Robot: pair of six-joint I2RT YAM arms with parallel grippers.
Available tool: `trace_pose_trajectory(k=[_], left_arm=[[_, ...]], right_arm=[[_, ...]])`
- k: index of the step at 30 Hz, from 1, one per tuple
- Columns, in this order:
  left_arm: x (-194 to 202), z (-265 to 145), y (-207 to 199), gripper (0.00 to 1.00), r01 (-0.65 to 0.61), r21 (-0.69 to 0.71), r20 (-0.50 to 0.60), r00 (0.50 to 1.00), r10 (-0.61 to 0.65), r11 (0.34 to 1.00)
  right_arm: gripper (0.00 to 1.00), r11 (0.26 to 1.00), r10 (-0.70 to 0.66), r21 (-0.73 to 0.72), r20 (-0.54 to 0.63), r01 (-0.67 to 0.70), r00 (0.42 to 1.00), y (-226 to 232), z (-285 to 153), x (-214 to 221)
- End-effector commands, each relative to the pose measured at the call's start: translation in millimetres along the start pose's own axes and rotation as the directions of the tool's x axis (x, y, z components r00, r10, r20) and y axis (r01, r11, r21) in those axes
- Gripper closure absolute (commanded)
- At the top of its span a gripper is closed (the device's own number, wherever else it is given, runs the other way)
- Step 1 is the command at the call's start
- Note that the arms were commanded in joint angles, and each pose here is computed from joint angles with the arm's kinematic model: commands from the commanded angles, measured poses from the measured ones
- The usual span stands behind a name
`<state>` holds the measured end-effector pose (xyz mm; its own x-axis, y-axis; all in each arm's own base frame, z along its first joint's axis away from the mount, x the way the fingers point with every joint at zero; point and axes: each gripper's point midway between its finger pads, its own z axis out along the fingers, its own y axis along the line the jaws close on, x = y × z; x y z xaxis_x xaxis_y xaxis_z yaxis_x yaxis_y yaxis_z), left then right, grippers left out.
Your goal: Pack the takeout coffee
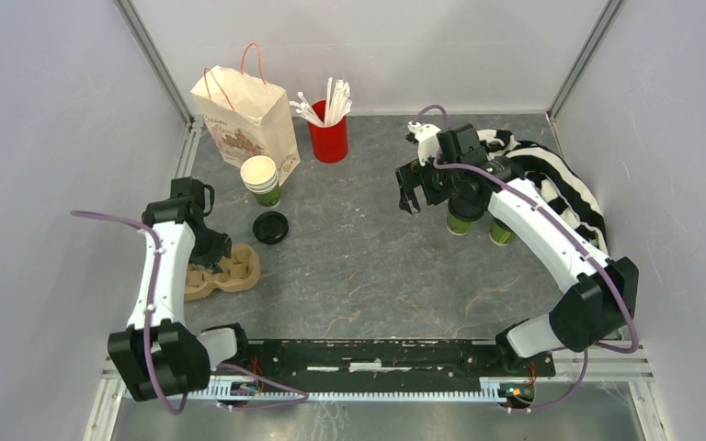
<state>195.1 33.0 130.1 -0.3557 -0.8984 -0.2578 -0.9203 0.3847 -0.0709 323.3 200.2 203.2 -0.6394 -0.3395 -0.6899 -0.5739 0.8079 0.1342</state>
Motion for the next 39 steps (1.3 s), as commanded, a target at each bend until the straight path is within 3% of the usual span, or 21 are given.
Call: trace_pose_trajectory(k=[1,7,10,13,22,39], left_arm=[[-4.9,-10.9,34.9,0.53,0.203,-0.107,0.101,0.976,-0.193,0.973],[2.4,8.3,50.7,0.53,0.203,-0.232,0.090,0.978,-0.187,0.951],[5.4,12.4,58.0,0.45,0.216,-0.252,0.098,0.976,-0.197,0.943],[5.8,22.9,59.4,0.43,0.188,-0.264,0.098,0.981,-0.168,0.946],[-7.5,37.2,48.1,0.58,0.136,-0.242,0.114,0.987,-0.112,0.961],[-1.8,45.6,49.2,0.65,0.113,-0.254,0.079,0.992,-0.096,0.961]], right_arm=[[0.02,0.998,-0.039,0.057,0.046,0.036,0.998,-10.5,-5.8,-7.3],[0.02,0.987,-0.131,0.093,0.021,0.129,0.991,-4.4,-6.8,13.4],[0.02,0.973,-0.201,0.119,0.017,0.197,0.980,5.6,-10.9,19.2],[0.02,0.962,-0.241,0.140,0.018,0.236,0.970,10.2,-10.3,21.8],[0.02,0.951,-0.272,0.155,0.018,0.266,0.962,13.8,-12.3,19.2],[0.02,0.952,-0.271,0.148,0.008,0.267,0.963,15.0,-8.7,19.9]])
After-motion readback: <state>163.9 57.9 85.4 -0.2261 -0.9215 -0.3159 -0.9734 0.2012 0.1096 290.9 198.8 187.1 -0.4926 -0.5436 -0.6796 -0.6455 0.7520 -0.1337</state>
